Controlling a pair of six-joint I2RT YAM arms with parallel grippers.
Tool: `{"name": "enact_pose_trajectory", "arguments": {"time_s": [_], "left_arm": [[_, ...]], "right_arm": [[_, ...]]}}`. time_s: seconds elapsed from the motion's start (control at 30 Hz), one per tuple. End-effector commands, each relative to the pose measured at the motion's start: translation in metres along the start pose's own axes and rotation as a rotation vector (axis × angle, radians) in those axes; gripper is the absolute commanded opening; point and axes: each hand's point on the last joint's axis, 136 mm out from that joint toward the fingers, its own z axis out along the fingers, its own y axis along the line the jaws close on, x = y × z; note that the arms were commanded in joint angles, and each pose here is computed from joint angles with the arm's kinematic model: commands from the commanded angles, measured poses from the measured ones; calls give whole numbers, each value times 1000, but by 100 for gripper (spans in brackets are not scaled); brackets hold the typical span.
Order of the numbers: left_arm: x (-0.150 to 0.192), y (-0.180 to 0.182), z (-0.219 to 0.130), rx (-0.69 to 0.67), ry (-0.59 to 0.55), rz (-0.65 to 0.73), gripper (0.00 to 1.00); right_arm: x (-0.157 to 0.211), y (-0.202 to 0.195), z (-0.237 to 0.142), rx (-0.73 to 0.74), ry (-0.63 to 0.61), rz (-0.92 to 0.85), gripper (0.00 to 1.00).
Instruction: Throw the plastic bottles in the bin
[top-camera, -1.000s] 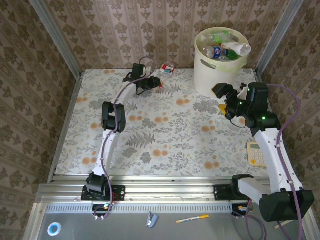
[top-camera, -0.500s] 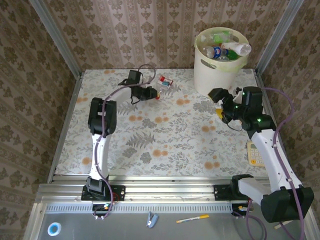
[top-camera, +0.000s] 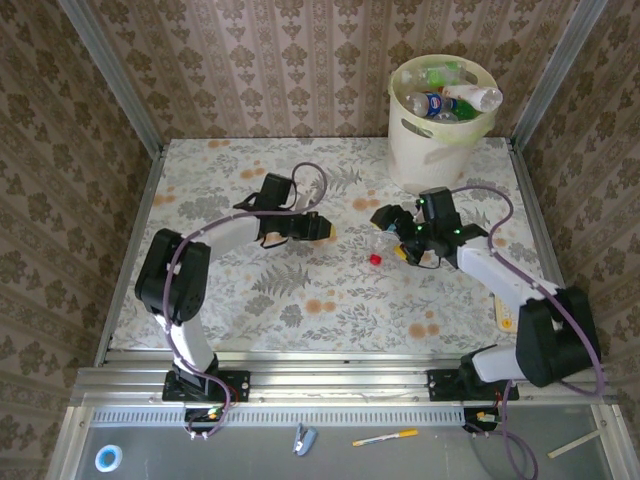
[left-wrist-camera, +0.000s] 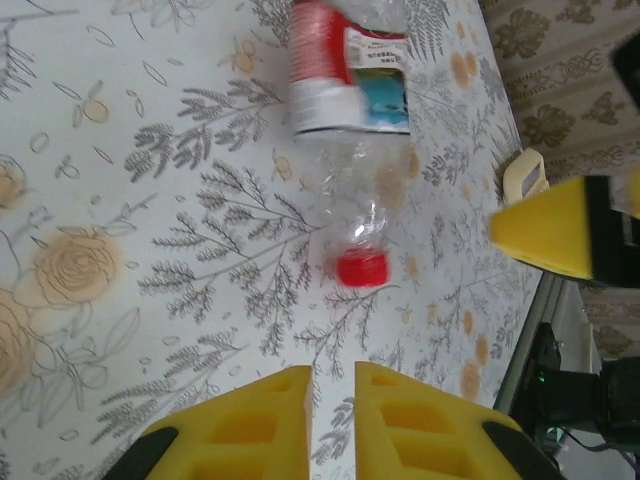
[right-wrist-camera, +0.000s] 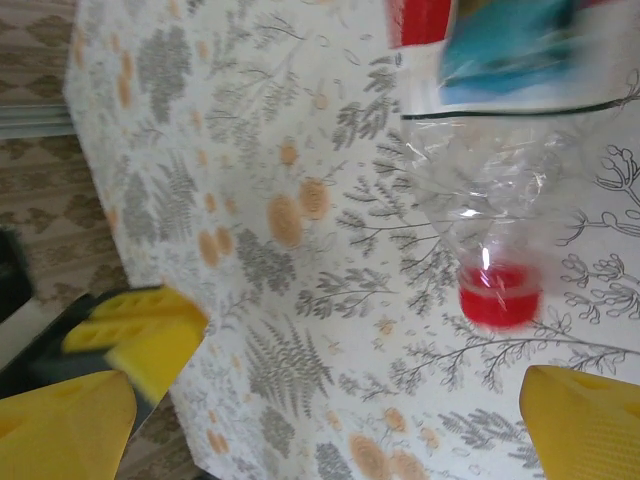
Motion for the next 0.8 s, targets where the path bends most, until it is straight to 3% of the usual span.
{"name": "enact_pose_trajectory", "arguments": {"time_s": [0.0,0.23,0.4,0.5,0.77], "left_arm": [[-8,-2,-11,-6,-53,-40,23],[-46,-28,5,2,-80,-6,28],[-57,-36,28,19,-100,-3,28],[-65,-48,38,58,-107,11,32],[-52,-68,82,96,17,15,28]], "right_arm": [[-13,-9,10,30,-79,8,100],[-27,-47,-13,310,-119,-68,100],[-41,-62,-56,425,-162,-135,100],[-54,-74,-57,484,-128,-200,100],[-79,-71,-26,310,-73,-281,90]]}}
